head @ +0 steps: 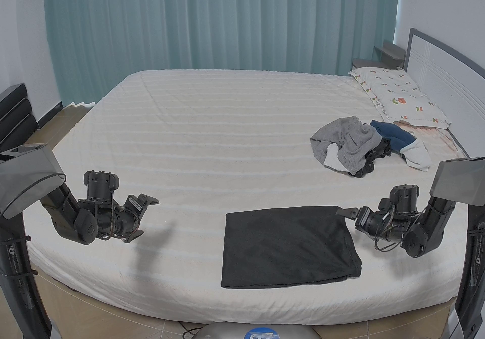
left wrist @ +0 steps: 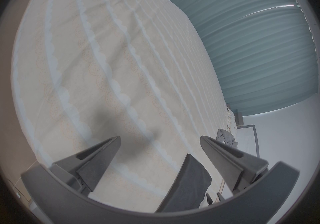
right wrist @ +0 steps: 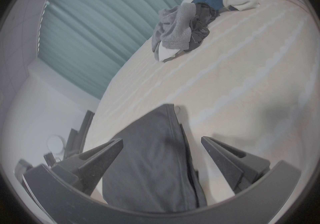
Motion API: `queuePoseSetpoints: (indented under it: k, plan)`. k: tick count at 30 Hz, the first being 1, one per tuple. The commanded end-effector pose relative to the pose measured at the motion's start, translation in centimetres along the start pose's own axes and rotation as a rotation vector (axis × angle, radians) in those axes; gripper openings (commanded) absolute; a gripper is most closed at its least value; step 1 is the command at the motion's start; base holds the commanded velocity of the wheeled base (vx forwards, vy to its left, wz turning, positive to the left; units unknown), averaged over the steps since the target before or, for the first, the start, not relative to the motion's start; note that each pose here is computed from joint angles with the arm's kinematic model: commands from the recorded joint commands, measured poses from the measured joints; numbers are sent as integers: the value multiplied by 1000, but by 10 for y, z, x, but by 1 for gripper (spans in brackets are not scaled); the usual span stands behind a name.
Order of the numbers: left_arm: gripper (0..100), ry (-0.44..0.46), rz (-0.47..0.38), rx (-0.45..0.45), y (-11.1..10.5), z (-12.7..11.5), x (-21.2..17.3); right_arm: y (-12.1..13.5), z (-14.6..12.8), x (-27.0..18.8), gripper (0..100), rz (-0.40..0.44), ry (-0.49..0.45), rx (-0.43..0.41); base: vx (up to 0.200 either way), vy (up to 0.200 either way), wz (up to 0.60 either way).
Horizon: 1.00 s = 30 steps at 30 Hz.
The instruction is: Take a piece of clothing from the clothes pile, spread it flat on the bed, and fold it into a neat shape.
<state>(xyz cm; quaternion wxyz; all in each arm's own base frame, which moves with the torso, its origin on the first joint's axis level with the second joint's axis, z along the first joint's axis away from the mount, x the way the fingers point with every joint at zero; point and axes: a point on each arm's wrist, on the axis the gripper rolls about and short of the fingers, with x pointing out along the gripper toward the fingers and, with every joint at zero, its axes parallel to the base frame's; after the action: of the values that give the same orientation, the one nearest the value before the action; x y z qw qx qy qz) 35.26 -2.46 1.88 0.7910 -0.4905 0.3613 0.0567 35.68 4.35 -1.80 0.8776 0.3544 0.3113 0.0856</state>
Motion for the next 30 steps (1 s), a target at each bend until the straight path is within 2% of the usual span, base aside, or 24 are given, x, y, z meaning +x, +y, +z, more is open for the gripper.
queuePoseSetpoints:
  k: [1,8,9,15,24,30]
  plan:
    - [100,1,2,-1,1,0,0,-2,0,36,100,5,0,36,0,0,0]
    - [100,1,2,-1,1,0,0,2,6,44,100,0,6,42,0,0,0]
    - [100,1,2,-1,1,0,0,1,7,45,0,-2,3,43,0,0,0]
    - [100,1,3,-1,1,-1,0,-1,11,48,0,-40,-51,45,0,0,0]
    - [100,1,3,-1,1,-1,0,-3,12,47,0,-47,-52,51,0,0,0]
    - [100,3,3,0,1,-1,0,-10,19,45,0,-58,-72,84,0,0,0]
